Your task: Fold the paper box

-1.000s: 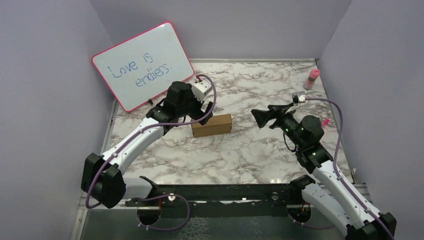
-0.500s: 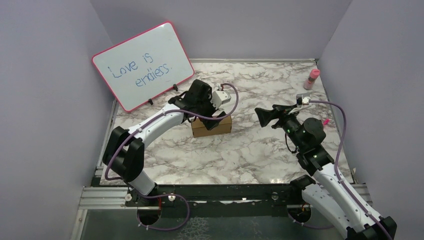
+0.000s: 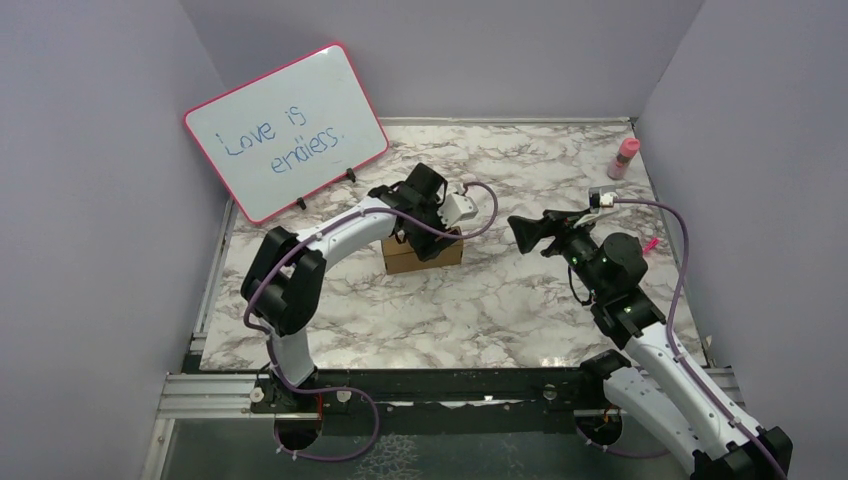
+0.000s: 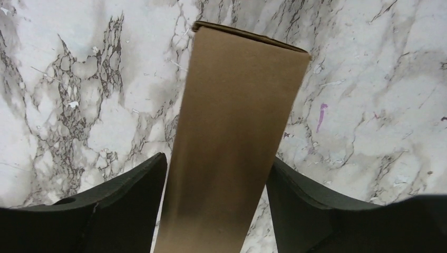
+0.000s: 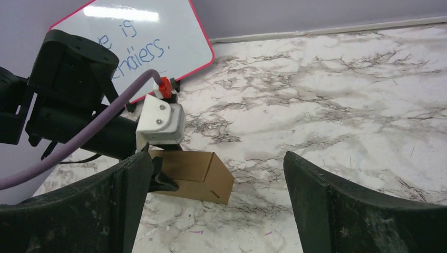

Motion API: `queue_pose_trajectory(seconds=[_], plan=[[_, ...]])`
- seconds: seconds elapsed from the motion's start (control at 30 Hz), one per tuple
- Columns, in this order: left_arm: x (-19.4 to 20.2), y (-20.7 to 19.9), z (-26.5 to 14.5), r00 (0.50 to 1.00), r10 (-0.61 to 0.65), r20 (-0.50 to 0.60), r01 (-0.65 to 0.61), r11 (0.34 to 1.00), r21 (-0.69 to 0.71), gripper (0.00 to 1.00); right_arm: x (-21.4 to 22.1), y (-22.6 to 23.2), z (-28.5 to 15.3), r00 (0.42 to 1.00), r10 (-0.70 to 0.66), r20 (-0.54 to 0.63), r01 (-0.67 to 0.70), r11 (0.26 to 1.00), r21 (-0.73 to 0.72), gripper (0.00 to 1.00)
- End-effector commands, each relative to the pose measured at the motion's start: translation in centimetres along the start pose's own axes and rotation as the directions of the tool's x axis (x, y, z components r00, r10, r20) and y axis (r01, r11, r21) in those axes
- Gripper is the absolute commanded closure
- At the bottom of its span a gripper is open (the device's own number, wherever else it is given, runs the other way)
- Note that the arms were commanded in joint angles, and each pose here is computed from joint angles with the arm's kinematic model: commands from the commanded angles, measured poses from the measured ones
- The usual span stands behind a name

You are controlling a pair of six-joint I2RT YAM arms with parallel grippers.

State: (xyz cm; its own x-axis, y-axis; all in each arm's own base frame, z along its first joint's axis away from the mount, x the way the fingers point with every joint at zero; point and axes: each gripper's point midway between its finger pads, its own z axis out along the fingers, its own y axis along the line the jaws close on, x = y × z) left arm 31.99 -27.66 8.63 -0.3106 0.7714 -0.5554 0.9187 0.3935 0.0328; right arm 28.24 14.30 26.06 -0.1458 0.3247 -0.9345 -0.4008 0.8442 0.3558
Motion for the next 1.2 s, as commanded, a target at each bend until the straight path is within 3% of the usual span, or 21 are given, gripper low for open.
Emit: queue_pose_trajectory(seconds=[0.0, 0.2, 0.33, 0.53, 0.83, 1.17], plan=[[-0.6, 0.6, -0.7, 0.997, 0.063, -0.049, -0.067, 0.994, -0.087, 0.37, -0.1, -0.4, 0.1, 1.000, -0.016, 0.006, 0.015, 1.000, 0.016, 0.00], [-0.8, 2.5, -2.0, 0.992, 0.079, -0.099, -0.101, 0.967, -0.234, 0.57, -0.2, -0.4, -0.1, 1.000, -0.016, 0.010, 0.016, 1.000, 0.016, 0.00], [-0.3, 5.1, -2.8, 0.984, 0.055, -0.167, -0.119, 0.909, -0.400, 0.59, -0.3, -0.4, -0.1, 1.000, -0.016, 0.012, 0.016, 1.000, 0.017, 0.00], [0.1, 8.1, -2.7, 0.977, 0.028, -0.211, -0.157, 0.764, -0.626, 0.60, -0.4, -0.4, -0.2, 1.000, -0.016, 0.016, 0.016, 1.000, 0.020, 0.00], [1.4, 5.8, 1.2, 0.980, 0.037, -0.196, -0.160, 0.735, -0.659, 0.56, -0.4, -0.5, -0.3, 1.000, -0.015, 0.016, 0.014, 1.000, 0.024, 0.00], [-0.5, 3.7, 1.4, 0.988, 0.051, -0.147, -0.134, 0.758, -0.639, 0.20, -0.6, -0.4, -0.4, 1.000, -0.010, 0.023, 0.010, 1.000, 0.023, 0.00]])
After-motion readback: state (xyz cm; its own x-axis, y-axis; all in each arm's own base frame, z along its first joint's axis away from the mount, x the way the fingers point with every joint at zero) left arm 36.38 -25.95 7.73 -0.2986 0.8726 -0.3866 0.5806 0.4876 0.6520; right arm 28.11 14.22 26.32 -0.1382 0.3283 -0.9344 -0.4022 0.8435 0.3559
